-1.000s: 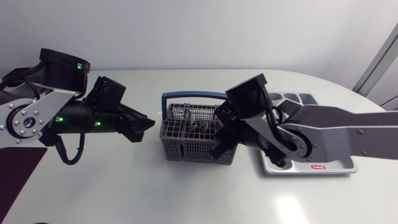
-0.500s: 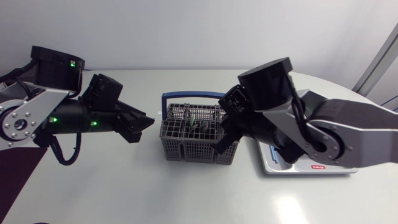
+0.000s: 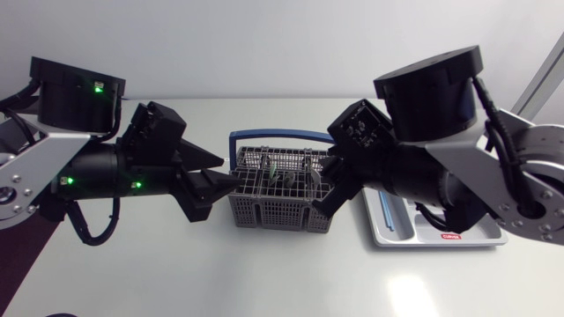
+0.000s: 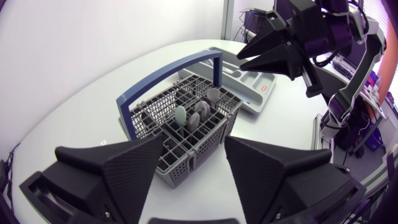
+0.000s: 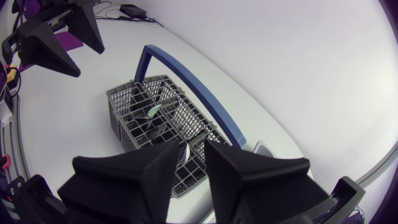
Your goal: Unload the cutlery basket into the drawer organizer.
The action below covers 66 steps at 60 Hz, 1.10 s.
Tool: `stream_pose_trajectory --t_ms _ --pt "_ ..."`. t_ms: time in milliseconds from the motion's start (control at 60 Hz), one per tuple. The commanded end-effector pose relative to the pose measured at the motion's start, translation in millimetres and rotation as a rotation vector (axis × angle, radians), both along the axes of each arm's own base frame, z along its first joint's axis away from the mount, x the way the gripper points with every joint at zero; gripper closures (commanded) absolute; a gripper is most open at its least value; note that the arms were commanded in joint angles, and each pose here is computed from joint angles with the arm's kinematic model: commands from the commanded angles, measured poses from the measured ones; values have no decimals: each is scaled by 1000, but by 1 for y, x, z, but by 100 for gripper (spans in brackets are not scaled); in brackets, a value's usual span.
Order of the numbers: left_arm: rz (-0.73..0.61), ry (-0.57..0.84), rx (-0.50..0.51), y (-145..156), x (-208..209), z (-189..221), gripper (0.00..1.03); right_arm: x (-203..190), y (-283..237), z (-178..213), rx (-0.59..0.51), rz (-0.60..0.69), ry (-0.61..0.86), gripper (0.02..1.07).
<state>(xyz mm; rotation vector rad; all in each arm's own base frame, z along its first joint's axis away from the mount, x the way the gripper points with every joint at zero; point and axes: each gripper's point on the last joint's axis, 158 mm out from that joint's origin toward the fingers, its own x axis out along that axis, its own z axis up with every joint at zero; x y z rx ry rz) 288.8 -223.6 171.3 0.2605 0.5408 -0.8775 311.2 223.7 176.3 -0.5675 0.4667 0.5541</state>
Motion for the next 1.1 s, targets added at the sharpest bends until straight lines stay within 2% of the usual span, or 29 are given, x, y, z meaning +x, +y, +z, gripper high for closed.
stream_pose_trajectory --t_ms 0,217,367,467,583,667,750,767,1083 --pt "-41 -34 10 -7 -4 6 22 -1 -5 -19 -16 -11 30 40" --pt "9 -27 128 -16 11 -13 21 -11 -25 -14 49 -61 44 27" --pt "61 45 239 -30 18 -26 21 -20 -40 -13 92 -91 85 27" --pt "68 32 294 -46 19 -24 21 -27 -47 -9 122 -95 103 27" --pt "113 40 365 -53 28 -31 22 -34 -55 -5 154 -108 120 27" --pt "153 45 453 -53 34 -35 22 -36 -62 -4 171 -115 136 27" --pt "174 75 498 -54 37 -31 22 -38 -69 -5 185 -125 144 27" --pt "188 97 533 -54 39 -31 21 -38 -71 -7 183 -129 151 27" --pt "221 148 659 -70 36 -51 22 -39 -79 -23 185 -149 171 27"
